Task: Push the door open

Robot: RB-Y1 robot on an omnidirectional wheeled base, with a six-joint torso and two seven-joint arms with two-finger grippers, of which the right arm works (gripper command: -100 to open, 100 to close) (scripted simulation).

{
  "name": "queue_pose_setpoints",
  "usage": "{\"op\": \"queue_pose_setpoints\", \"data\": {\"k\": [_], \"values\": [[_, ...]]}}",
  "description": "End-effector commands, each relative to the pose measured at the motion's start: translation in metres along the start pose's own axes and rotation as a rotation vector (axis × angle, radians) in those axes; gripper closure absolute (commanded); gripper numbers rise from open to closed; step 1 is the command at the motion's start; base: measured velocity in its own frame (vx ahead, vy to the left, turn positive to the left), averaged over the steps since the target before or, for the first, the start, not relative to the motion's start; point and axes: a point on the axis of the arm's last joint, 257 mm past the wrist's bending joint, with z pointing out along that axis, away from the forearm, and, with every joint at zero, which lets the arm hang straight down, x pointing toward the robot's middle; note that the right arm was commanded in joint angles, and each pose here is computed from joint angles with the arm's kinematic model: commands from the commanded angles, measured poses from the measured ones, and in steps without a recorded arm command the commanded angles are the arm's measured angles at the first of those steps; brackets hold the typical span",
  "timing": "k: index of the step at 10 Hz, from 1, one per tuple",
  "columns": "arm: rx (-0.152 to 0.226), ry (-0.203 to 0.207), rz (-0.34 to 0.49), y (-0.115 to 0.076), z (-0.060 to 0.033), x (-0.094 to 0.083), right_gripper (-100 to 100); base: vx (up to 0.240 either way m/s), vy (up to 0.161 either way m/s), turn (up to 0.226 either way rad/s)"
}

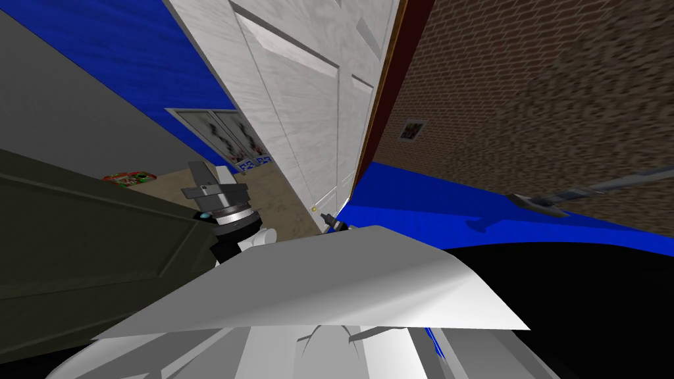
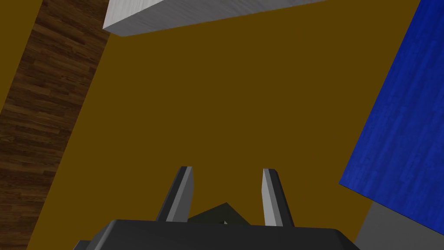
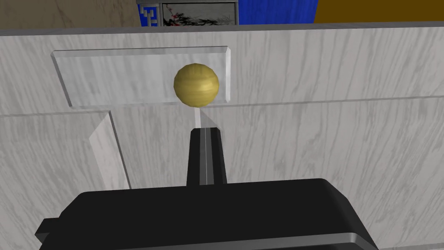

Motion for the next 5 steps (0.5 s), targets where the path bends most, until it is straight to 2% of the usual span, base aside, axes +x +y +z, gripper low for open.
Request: {"op": "queue_pose_setpoints", "data": {"k": [1,2,4,5], "values": [[0.0,0.0,0.0,0.0,0.0001,0.0,100,0.0,0.0,0.0],[0.004,-0.033,-0.002,0.0,0.0014,-0.012,-100,-0.106,-0.032,-0.161],[0.007,-0.062,-0.004,0.0,0.0023,-0.023,-100,-0.228,-0.021,-0.112],[0.005,-0.051,-0.003,0.001,0.0018,-0.019,-100,-0.097,-0.003,-0.023]]}}
